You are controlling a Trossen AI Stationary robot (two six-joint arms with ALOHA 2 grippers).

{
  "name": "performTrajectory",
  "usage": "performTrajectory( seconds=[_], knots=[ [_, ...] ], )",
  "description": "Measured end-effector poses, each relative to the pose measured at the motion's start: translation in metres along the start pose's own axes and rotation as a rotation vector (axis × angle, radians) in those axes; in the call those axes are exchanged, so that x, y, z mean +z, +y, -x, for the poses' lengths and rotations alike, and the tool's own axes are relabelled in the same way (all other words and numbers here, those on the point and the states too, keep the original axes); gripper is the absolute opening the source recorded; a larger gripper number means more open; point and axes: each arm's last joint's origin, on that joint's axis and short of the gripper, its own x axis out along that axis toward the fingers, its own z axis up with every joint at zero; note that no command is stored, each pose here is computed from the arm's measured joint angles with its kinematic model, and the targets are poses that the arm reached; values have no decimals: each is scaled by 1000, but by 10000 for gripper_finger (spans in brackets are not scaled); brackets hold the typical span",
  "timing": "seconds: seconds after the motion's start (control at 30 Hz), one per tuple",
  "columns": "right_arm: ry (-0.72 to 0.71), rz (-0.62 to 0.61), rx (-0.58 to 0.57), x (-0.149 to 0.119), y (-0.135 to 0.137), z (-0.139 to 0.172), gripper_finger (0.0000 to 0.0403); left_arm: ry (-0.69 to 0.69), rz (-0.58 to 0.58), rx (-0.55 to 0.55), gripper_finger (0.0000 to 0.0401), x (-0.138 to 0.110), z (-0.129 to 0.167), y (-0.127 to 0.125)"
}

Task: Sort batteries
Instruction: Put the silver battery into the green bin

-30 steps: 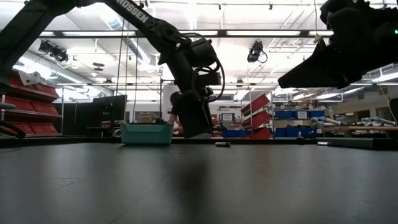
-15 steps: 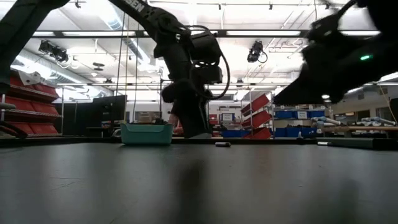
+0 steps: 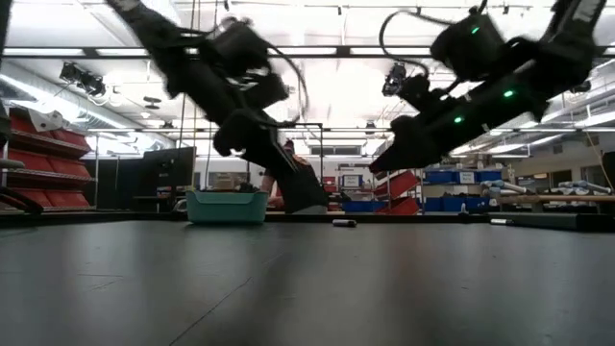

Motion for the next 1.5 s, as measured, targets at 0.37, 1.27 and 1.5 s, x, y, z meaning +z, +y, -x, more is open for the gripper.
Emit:
performTrajectory(
  seconds=[0.37, 1.27, 1.5],
  knots=[
    [-35, -59, 4, 26, -50, -44, 167, -318, 82, 266, 87, -40, 26, -15],
    [182, -72, 8, -41, -41, -115, 97, -419, 134, 300, 87, -34, 30, -13],
    [178, -49, -12, -41, -35, -113, 19, -428, 187, 288, 87, -34, 30, -13]
  ],
)
